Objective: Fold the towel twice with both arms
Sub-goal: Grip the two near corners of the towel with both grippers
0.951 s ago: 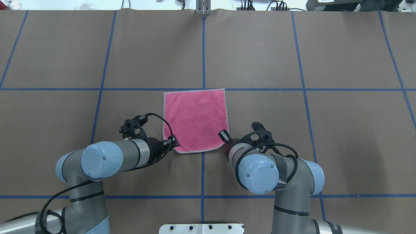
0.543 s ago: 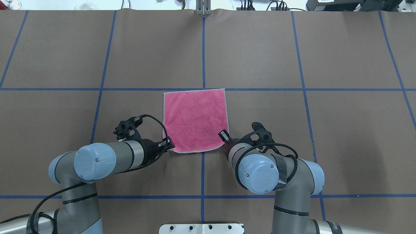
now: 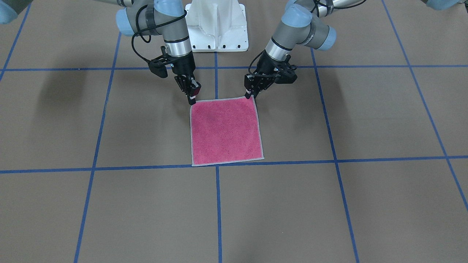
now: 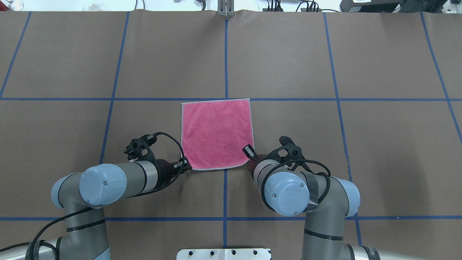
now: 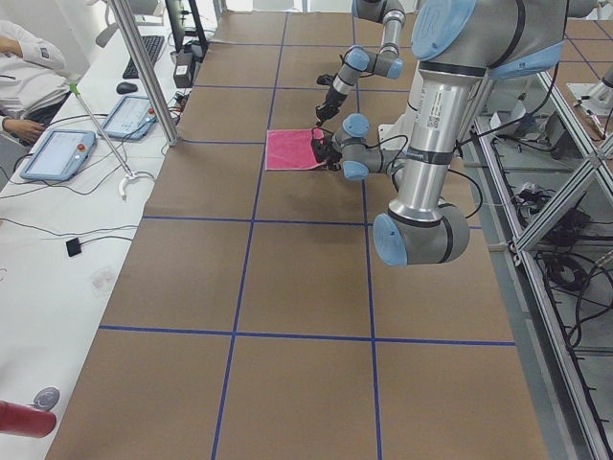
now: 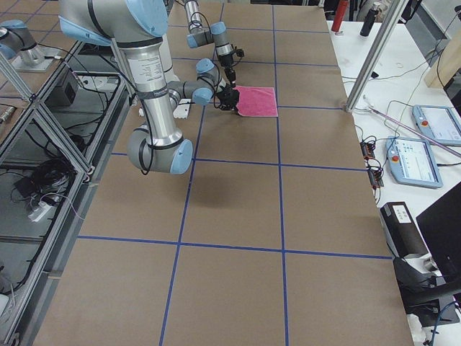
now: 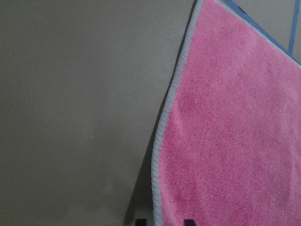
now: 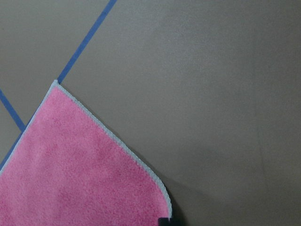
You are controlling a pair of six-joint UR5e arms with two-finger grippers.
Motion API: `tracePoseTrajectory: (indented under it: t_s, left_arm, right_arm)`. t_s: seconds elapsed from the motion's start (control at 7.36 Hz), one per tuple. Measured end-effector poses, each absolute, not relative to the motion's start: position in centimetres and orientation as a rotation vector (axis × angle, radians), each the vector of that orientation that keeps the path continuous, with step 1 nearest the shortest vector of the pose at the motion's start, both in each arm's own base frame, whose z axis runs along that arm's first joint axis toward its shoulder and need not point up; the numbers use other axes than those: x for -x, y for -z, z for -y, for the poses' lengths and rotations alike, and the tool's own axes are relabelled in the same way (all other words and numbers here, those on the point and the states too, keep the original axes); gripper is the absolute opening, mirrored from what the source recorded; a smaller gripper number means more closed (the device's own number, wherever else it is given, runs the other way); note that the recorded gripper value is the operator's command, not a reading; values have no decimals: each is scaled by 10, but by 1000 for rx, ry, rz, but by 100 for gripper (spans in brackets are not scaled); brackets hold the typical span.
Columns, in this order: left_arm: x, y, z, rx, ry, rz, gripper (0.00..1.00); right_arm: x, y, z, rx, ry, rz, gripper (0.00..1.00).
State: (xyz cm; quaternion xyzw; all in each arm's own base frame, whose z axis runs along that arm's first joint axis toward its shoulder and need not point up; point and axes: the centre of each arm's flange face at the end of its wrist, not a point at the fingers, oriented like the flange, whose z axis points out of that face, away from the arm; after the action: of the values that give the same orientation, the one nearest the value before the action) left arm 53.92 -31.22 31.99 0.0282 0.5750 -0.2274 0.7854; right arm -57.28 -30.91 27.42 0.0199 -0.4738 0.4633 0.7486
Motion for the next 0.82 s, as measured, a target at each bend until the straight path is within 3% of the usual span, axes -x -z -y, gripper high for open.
tracePoseTrajectory:
  t_s: [0.14, 0.27, 0.54, 0.82]
  left_arm:
    - [-540, -320, 311, -59, 488, -1240, 23]
    - [-540, -319, 310, -58, 487, -1241, 22]
    - [-539, -319, 309, -58, 486, -1242, 0]
    - [-538, -318, 311, -63, 487, -1244, 0]
  right_arm:
    - [573, -274, 309, -44, -1012, 1036, 0]
    - [573, -274, 309, -43, -1012, 1036, 0]
    - [573, -275, 309, -43, -1012, 1034, 0]
    - [573, -274, 309, -43, -1012, 1036, 0]
